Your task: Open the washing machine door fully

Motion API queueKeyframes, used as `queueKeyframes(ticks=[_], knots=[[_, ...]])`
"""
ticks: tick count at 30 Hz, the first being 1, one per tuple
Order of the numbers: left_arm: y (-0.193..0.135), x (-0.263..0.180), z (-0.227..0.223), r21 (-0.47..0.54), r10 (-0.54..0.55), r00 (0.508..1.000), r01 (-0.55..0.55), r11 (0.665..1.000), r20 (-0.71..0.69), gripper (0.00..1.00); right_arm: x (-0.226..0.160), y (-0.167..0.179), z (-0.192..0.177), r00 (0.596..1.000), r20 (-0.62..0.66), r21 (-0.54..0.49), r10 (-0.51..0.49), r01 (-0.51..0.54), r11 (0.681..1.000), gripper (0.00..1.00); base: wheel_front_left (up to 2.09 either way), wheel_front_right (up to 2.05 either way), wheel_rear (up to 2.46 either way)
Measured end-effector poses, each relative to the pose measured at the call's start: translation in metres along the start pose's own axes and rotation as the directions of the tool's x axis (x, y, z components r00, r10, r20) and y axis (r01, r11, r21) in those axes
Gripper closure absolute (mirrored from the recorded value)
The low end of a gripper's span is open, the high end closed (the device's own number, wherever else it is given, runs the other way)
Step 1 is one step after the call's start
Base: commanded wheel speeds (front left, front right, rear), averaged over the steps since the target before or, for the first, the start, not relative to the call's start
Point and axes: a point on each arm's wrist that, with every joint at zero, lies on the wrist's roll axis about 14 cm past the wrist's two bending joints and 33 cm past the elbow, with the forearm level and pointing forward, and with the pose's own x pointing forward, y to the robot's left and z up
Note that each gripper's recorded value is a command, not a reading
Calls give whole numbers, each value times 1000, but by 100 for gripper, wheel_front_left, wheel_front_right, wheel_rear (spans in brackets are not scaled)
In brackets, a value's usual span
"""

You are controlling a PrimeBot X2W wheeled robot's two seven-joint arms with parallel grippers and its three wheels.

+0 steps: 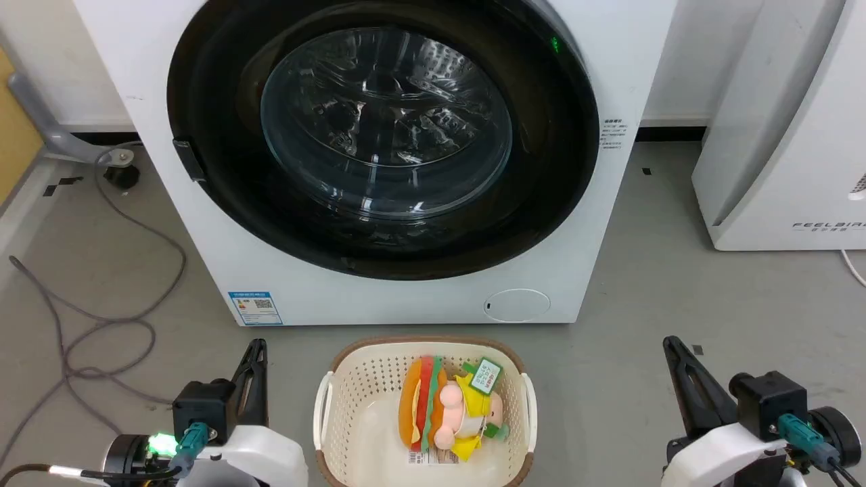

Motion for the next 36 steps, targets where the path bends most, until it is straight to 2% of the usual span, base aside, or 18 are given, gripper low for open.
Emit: queueKeyframes(ticks=[6, 7, 17, 18, 19, 27, 32, 36], knots=[[0, 0, 0, 0, 0, 1000, 0, 1000, 0, 100, 0, 0, 0, 1000, 0, 0, 0, 0, 1000, 100, 0, 0, 0], [0, 0, 0, 0, 0, 1000, 0, 1000, 0, 0, 0, 0, 0, 1000, 0, 0, 0, 0, 1000, 0, 0, 0, 0], [-5, 0, -1, -4, -13, 1000, 13, 1000, 1, 0, 0, 0, -1, 1000, 3, 12, 1, -1, 1000, 0, 0, 0, 0], [-6, 0, -2, -9, -16, 1000, 16, 1000, 1, 0, 0, 0, -1, 1000, 3, 15, 1, -1, 1000, 58, 0, 0, 0], [-6, 0, -2, -9, -16, 1000, 16, 1000, 1, 0, 0, 0, -1, 1000, 3, 15, 1, -1, 1000, 100, 0, 0, 0], [-9, -1, -3, -22, -27, 1000, 27, 999, 6, 0, -1, 0, -2, 1000, 15, 52, 0, -1, 999, 100, 0, 0, 0], [-13, -1, -4, -29, -39, 999, 39, 999, 10, 0, -1, 0, -1, 1000, 31, 152, -5, 0, 988, 100, 0, 0, 0], [-15, -1, -4, -37, -47, 999, 47, 998, 15, 0, -1, -5, -1, 999, 43, 268, -24, 11, 963, 100, 0, 0, 0]])
